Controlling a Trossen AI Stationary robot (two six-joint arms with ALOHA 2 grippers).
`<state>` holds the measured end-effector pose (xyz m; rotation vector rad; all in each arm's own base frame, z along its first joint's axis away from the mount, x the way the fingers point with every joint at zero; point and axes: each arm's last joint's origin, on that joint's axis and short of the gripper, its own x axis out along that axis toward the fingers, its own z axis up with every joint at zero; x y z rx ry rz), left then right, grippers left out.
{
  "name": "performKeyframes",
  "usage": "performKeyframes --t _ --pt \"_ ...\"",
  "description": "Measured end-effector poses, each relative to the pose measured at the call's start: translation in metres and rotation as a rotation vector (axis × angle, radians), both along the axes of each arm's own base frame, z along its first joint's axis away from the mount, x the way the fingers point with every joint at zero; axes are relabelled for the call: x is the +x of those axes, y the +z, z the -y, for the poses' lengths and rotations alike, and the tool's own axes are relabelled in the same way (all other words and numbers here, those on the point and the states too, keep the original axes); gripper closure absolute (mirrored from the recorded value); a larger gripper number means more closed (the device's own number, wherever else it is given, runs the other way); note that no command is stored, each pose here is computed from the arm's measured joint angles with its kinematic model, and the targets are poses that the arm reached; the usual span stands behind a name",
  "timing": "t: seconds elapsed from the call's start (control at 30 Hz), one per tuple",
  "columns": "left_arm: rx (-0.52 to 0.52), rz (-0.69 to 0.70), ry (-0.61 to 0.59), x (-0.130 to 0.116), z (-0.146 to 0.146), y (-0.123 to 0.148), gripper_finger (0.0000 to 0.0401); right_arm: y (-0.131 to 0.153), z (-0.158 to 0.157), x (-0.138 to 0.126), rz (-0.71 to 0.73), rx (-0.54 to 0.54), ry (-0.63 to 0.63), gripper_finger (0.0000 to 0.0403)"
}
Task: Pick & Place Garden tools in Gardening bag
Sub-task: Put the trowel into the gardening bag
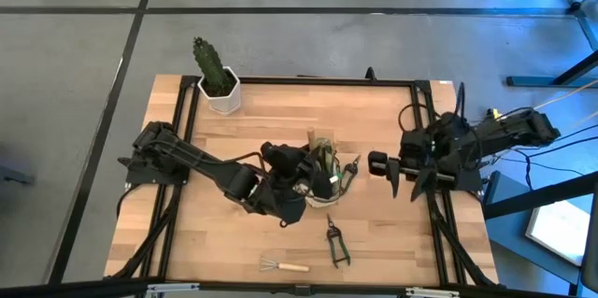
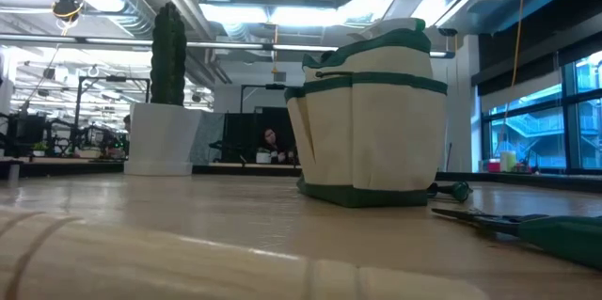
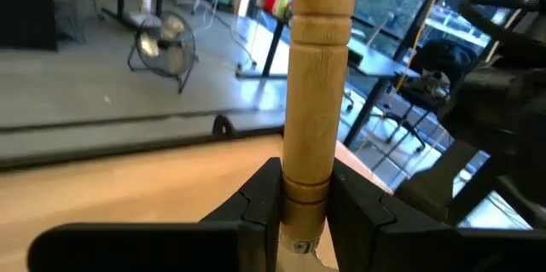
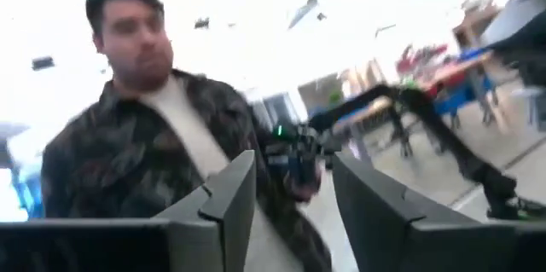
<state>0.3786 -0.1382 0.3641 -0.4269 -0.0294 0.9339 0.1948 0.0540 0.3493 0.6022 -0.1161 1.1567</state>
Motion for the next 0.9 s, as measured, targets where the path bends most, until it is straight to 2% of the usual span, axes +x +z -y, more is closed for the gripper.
performKeyframes --t 0.1,0.2,0.33,0.43,0.57,0.7,0.83,0.9 --pt "-0.062 -0.002 -0.022 -0.001 -0.002 -0.005 0.0336 -0.013 0.008 -0.013 -0.006 0.050 -0.110 0.0266" --pt "-0.108 -0.030 -0.035 0.000 -0.003 -0.015 0.0336 -0.018 0.014 -0.023 0.007 0.023 -0.266 0.0285" --pt "-0.075 -0.122 -0.029 -0.005 -0.007 -0.020 0.0336 -0.028 0.017 -0.027 -0.066 -0.095 -0.409 0.0299" --pt "-0.016 -0.235 -0.020 -0.009 -0.013 -0.025 0.0336 -0.034 0.018 -0.026 -0.109 -0.146 -0.459 0.0295" --pt "0.059 -0.316 0.042 -0.008 -0.024 -0.032 0.0336 -0.037 0.022 -0.019 -0.125 -0.149 -0.543 0.0270" --pt "0.058 -0.264 0.114 -0.005 -0.035 -0.041 0.0336 -0.045 0.039 -0.006 -0.216 -0.121 -0.652 0.0226" --pt "0.007 -0.157 0.155 -0.007 -0.031 -0.058 0.0336 -0.051 0.062 0.013 -0.306 -0.124 -0.618 0.0183" --pt "-0.007 -0.141 0.148 -0.010 -0.025 -0.066 0.0336 -0.045 0.069 0.022 -0.302 -0.134 -0.593 0.0171"
